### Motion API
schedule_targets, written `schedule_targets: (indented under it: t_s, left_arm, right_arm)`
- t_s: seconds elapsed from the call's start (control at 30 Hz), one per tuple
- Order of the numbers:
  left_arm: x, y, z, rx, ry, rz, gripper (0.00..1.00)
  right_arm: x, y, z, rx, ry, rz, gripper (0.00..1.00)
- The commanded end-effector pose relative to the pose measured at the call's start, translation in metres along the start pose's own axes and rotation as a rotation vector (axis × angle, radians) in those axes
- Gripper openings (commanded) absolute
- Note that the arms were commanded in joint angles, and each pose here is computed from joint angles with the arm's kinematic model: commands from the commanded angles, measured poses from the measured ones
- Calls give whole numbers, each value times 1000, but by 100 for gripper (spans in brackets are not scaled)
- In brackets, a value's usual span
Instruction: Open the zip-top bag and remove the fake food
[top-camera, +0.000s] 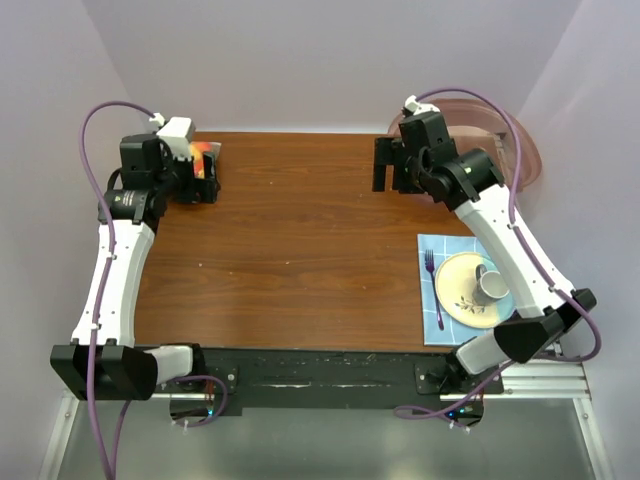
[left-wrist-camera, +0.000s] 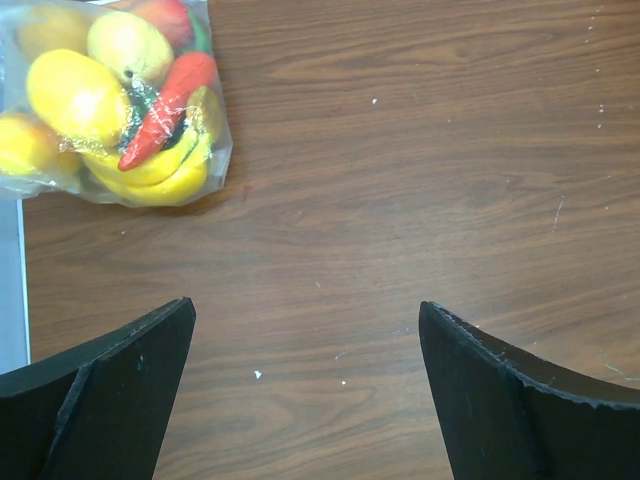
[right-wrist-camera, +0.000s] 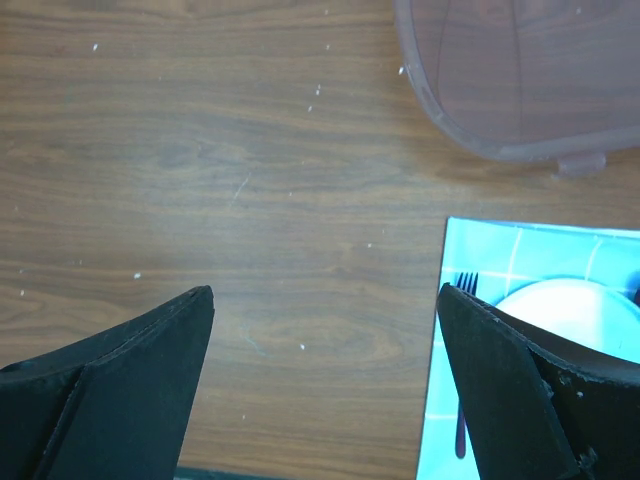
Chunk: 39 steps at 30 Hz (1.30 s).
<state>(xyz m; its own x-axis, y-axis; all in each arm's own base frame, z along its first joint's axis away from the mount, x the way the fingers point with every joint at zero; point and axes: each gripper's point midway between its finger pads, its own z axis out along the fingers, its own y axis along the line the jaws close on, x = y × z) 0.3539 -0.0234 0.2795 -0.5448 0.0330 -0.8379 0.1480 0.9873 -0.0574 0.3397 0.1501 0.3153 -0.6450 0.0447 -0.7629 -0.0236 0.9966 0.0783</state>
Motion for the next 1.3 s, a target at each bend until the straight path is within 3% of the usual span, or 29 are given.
schedule_targets:
  t_s: [0.0, 0.23, 0.43, 0.6, 0.87, 0.97, 1.0, 1.07, 1.13, 1.27]
  left_arm:
    - [-15, 13, 4, -42, -44, 24, 100]
    - [-27, 46, 42, -67, -18, -157, 100]
    - [-20, 94, 70, -134, -1, -232, 100]
    - [-19, 123, 88, -198, -18, -202, 100]
    - [-24, 164, 127, -308, -63, -122, 100]
    - [-19, 179, 142, -342, -58, -92, 97]
    - [-14, 185, 146, -344, -53, -98, 97]
    - [-7, 190, 151, -310, -61, -114, 95]
    - [6, 203, 154, -288, -52, -152, 93]
    - [29, 225, 154, -323, -18, -191, 92]
  right_arm:
    - [-24, -3, 3, 41, -65, -36, 99]
    - [-64, -5, 32, 152, -190, -67, 98]
    - [-91, -3, 89, 223, -199, -40, 99]
    - [-109, -21, 140, 216, -198, 126, 98]
    - [-90, -84, 226, 356, -154, 272, 89]
    - [-81, -92, 241, 397, -152, 271, 75]
    - [-77, -94, 244, 405, -146, 268, 60]
    - [-65, -95, 257, 410, -116, 246, 46]
    - [-55, -96, 266, 421, -88, 234, 40]
    - [-25, -101, 281, 447, -17, 203, 40]
